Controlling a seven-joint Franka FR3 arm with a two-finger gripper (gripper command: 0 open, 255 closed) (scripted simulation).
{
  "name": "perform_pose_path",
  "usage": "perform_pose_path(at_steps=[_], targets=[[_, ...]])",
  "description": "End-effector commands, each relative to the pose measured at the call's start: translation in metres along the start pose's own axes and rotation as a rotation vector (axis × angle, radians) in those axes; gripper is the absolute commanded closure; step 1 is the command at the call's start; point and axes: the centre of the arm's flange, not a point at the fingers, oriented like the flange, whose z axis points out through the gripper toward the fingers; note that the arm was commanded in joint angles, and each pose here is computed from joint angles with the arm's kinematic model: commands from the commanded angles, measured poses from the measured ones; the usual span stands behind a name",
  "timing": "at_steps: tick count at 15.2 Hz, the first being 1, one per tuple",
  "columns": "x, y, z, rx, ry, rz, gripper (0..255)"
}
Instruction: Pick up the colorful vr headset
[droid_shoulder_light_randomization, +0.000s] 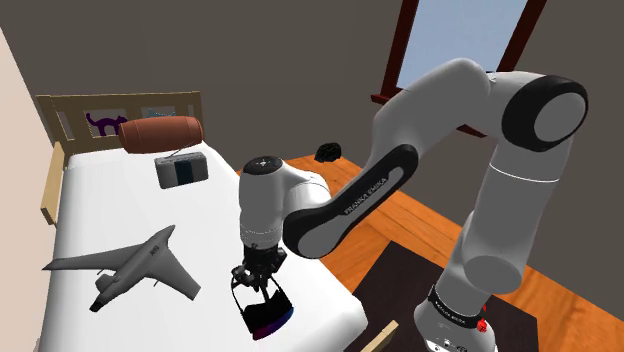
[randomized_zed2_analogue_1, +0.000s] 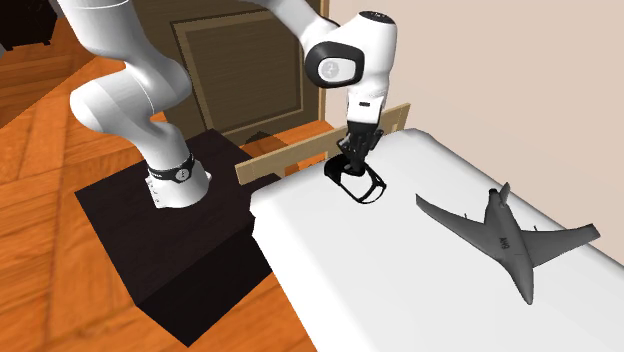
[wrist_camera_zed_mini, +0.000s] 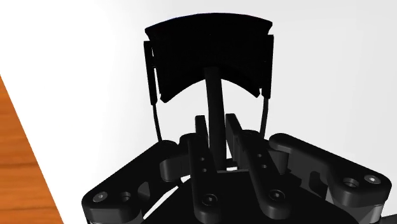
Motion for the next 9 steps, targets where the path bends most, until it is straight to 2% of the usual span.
perform_pose_path(at_steps=[1, 7, 9], targets=[[0.001, 0.000, -0.011, 0.000, 0.000, 0.000, 255], [0.001, 0.001, -0.043, 0.000, 0.000, 0.000, 255], [0.001, 0.001, -0.043, 0.000, 0.000, 0.000, 255]])
